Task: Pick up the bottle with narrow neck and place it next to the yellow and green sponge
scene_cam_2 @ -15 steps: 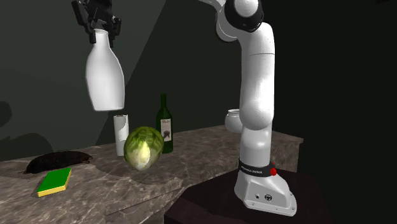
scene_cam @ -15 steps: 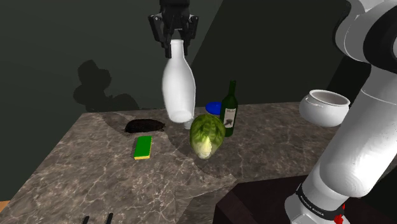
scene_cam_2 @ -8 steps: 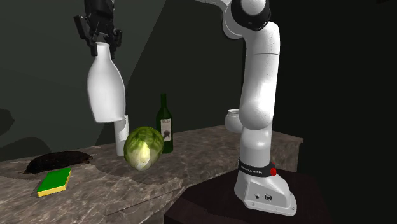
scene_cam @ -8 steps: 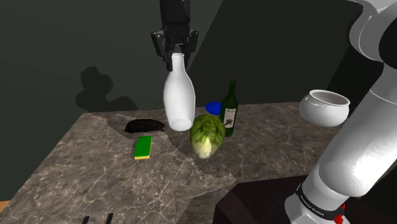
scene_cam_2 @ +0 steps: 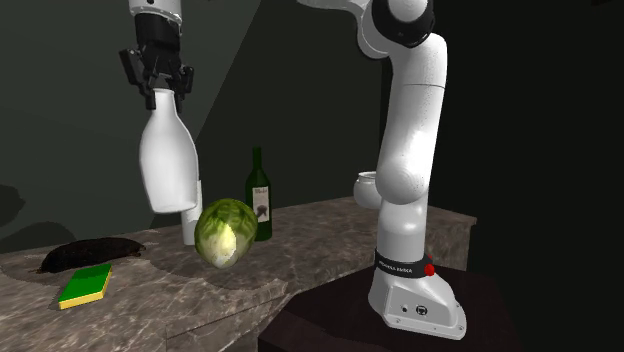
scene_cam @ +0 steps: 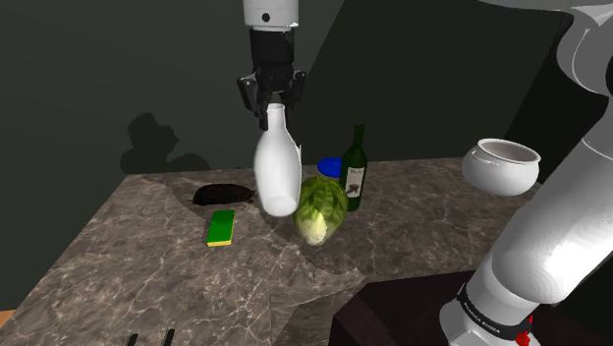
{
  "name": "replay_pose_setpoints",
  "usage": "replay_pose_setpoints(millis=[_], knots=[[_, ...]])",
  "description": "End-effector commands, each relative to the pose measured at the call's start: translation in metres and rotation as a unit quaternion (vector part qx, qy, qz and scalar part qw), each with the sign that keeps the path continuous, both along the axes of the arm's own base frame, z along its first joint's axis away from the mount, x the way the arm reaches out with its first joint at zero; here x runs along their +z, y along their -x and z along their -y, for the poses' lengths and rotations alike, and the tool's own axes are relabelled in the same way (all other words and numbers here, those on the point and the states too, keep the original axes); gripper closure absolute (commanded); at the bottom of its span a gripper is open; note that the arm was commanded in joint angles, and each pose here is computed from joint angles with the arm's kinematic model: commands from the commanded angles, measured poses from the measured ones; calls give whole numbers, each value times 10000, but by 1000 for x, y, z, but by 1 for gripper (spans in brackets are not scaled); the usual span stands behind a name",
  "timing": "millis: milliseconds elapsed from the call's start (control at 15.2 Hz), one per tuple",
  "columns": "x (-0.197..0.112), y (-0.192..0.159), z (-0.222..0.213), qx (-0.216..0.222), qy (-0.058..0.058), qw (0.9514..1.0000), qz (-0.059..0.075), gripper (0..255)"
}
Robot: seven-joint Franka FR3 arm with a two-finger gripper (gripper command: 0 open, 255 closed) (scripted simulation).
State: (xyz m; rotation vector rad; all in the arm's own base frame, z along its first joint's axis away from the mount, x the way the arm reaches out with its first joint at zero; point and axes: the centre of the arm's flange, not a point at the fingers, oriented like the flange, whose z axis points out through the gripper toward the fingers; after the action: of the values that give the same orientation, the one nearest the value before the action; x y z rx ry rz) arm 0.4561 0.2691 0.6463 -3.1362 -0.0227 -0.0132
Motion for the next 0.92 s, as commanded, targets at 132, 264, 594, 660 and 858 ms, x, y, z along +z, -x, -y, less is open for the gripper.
replay_pose_setpoints(millis=[132,264,594,660,858], knots=[[-22,1,-1,-1,-2,10000,4,255],[-32,1,-1,-1,-2,10000,4,255],[-58,1,-1,-1,-2,10000,4,255],[-64,1,-1,-1,-2,10000,4,255],[-80,1,-1,-1,-2,10000,4,255]])
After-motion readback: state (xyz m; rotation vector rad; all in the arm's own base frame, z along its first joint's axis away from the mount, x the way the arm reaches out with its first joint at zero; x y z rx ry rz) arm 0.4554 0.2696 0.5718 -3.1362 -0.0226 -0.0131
